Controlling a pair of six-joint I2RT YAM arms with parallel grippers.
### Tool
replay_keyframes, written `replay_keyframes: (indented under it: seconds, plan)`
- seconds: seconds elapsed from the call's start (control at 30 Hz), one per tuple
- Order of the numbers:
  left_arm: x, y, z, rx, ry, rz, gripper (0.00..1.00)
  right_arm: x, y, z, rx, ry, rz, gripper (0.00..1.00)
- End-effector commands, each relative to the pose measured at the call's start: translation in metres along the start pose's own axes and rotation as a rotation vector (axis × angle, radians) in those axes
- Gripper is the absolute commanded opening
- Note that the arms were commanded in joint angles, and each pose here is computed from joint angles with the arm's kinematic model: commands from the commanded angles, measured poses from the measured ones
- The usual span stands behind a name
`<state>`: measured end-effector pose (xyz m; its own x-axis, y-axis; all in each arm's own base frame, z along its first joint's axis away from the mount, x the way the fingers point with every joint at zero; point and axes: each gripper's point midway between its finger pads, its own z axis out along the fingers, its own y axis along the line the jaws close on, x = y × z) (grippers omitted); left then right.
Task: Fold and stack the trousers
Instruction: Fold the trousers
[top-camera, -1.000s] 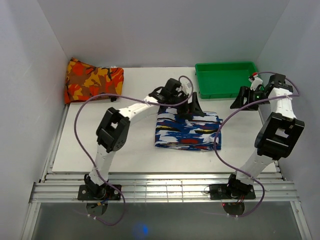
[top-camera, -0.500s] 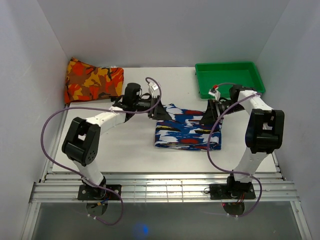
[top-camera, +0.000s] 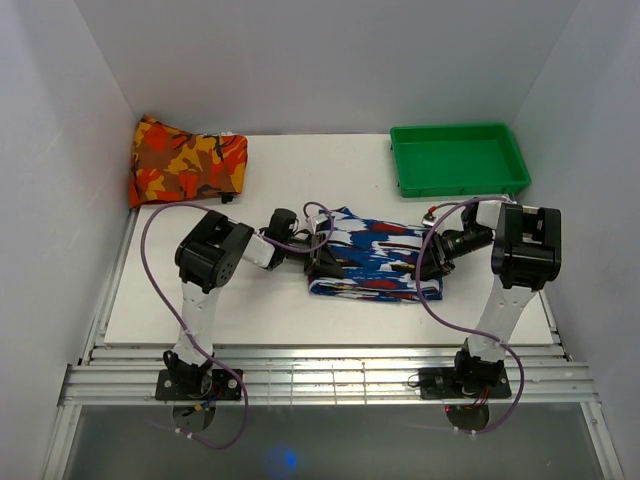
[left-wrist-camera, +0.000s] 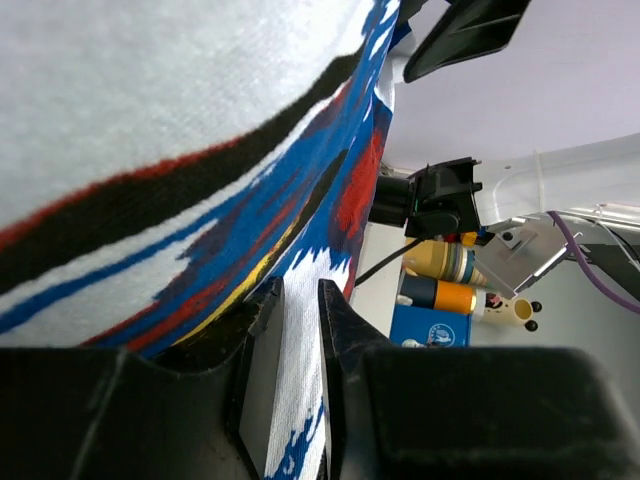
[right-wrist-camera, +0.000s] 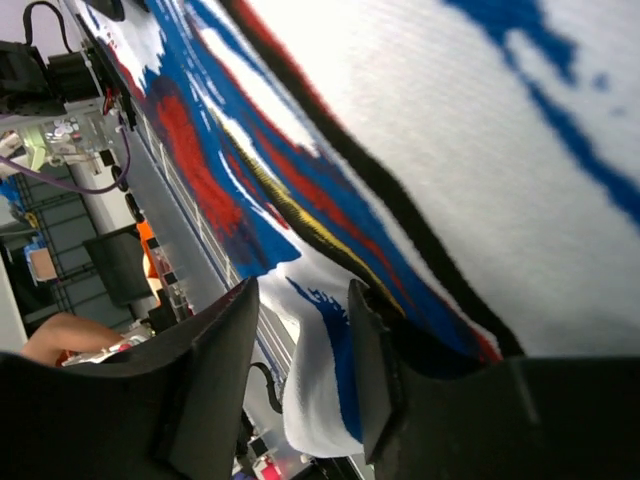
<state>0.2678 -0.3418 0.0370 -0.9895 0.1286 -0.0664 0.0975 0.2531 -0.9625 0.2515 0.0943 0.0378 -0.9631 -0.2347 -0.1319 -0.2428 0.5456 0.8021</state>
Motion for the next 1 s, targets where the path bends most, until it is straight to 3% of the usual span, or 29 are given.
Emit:
replay_keyframes:
  seconds: [0.0, 0.2, 0.33, 0.4, 0.53, 0.7, 0.73, 0.8, 0.87, 0.9, 0.93, 0.97]
  plan:
    - [-0.003, 0.021, 0.002, -0.059, -0.050, -0.037, 0.33, 0.009, -0.060, 0.007, 0.204, 0.061, -0.015, 0.47]
    - [-0.013, 0.050, -0.016, -0.167, -0.123, -0.093, 0.39, -0.003, -0.087, 0.004, 0.313, 0.063, 0.014, 0.45]
    - [-0.023, 0.054, -0.044, -0.185, -0.186, -0.093, 0.40, -0.024, -0.080, 0.014, 0.319, 0.061, -0.028, 0.45]
    - [-0.023, 0.036, -0.051, -0.150, -0.179, -0.031, 0.42, -0.037, -0.066, 0.021, 0.329, 0.065, -0.084, 0.45]
    - [-0.032, -0.009, -0.065, -0.116, -0.197, 0.153, 0.62, -0.066, -0.029, 0.021, 0.278, 0.001, -0.162, 0.45]
    - [-0.033, -0.043, -0.099, -0.160, -0.272, 0.194, 0.75, -0.090, 0.028, -0.019, 0.253, -0.164, -0.235, 0.60]
    - [-0.037, -0.039, -0.108, -0.202, -0.310, 0.193, 0.76, -0.091, 0.035, -0.024, 0.256, -0.181, -0.241, 0.71]
    - [-0.032, -0.040, -0.121, -0.250, -0.335, 0.151, 0.78, -0.091, 0.042, -0.052, 0.296, -0.260, -0.214, 0.80]
    - [-0.029, -0.028, -0.134, -0.342, -0.375, 0.078, 0.80, -0.083, 0.039, -0.064, 0.343, -0.284, -0.184, 1.00]
    - [-0.029, -0.024, -0.139, -0.388, -0.398, 0.062, 0.87, -0.080, 0.040, -0.076, 0.386, -0.321, -0.168, 0.97]
    - [-0.030, -0.024, -0.145, -0.429, -0.424, 0.056, 0.88, -0.071, 0.033, -0.077, 0.419, -0.317, -0.132, 0.90]
    - [-0.027, -0.018, -0.148, -0.466, -0.431, 0.027, 0.89, -0.066, 0.028, -0.080, 0.459, -0.324, -0.114, 0.90]
